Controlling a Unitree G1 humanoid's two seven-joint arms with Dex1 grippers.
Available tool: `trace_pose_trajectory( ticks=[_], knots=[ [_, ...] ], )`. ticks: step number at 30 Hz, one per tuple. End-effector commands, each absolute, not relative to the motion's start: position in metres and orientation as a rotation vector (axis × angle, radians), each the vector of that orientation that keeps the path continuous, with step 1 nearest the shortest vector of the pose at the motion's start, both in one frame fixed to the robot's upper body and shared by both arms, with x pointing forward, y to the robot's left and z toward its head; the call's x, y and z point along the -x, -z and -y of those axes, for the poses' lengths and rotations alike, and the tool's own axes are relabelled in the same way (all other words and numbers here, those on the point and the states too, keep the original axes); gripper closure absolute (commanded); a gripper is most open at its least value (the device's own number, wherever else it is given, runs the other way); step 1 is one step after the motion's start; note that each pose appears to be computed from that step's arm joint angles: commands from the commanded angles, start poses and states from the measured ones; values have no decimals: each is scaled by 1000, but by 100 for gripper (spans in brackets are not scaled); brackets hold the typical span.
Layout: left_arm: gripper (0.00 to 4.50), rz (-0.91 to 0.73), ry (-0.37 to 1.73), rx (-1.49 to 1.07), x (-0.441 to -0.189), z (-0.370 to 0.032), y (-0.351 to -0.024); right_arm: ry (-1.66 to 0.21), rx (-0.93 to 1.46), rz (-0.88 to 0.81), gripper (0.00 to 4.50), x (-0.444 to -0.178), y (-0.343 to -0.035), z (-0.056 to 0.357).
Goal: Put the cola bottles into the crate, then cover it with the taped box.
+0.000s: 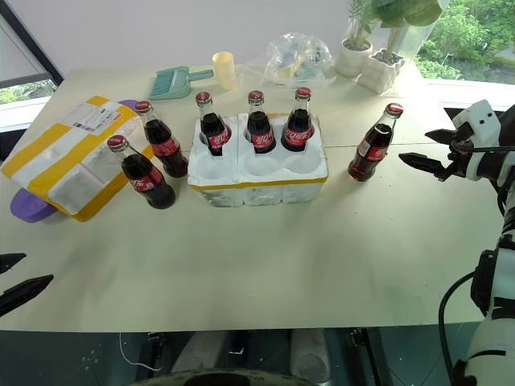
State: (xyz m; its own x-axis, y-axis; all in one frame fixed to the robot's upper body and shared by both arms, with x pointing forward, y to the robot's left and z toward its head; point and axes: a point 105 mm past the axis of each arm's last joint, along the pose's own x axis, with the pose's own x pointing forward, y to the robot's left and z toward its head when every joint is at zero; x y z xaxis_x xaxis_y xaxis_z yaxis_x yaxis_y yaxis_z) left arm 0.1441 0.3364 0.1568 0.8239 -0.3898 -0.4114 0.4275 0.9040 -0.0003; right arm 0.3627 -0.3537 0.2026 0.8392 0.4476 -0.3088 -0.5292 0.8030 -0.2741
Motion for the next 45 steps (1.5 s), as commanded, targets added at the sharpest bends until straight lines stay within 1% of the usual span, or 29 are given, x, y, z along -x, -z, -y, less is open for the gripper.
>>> trace_pose_trajectory(
  ticks=[1,14,18,21,25,26,30,35,40,45],
  knots=[
    [5,-407,414,-132,-143,-341,-165,-516,391,-186,0,-361,-218,357],
    [5,-341,391,-110,-152,-342,-175,-538,346,-200,0,-361,-216,354],
    [5,-274,486,-47,-158,-320,-191,-658,289,-225,0,-345,-223,349],
    [5,-280,522,-79,-169,-311,-190,-756,227,-215,0,-330,-239,344],
    [5,-254,551,-90,-192,-303,-188,-912,168,-204,0,-306,-254,321],
    [5,-246,550,-87,-197,-302,-188,-937,160,-209,0,-301,-255,316],
    [5,-191,547,-81,-232,-292,-182,-1039,137,-247,0,-270,-249,290],
    [5,-152,577,-73,-263,-275,-177,-1101,113,-222,0,-244,-253,261],
    [5,-145,614,-71,-277,-264,-174,-1104,86,-188,0,-236,-259,248],
    [5,-125,615,-52,-297,-255,-168,-1105,82,-184,0,-232,-258,240]
  ],
)
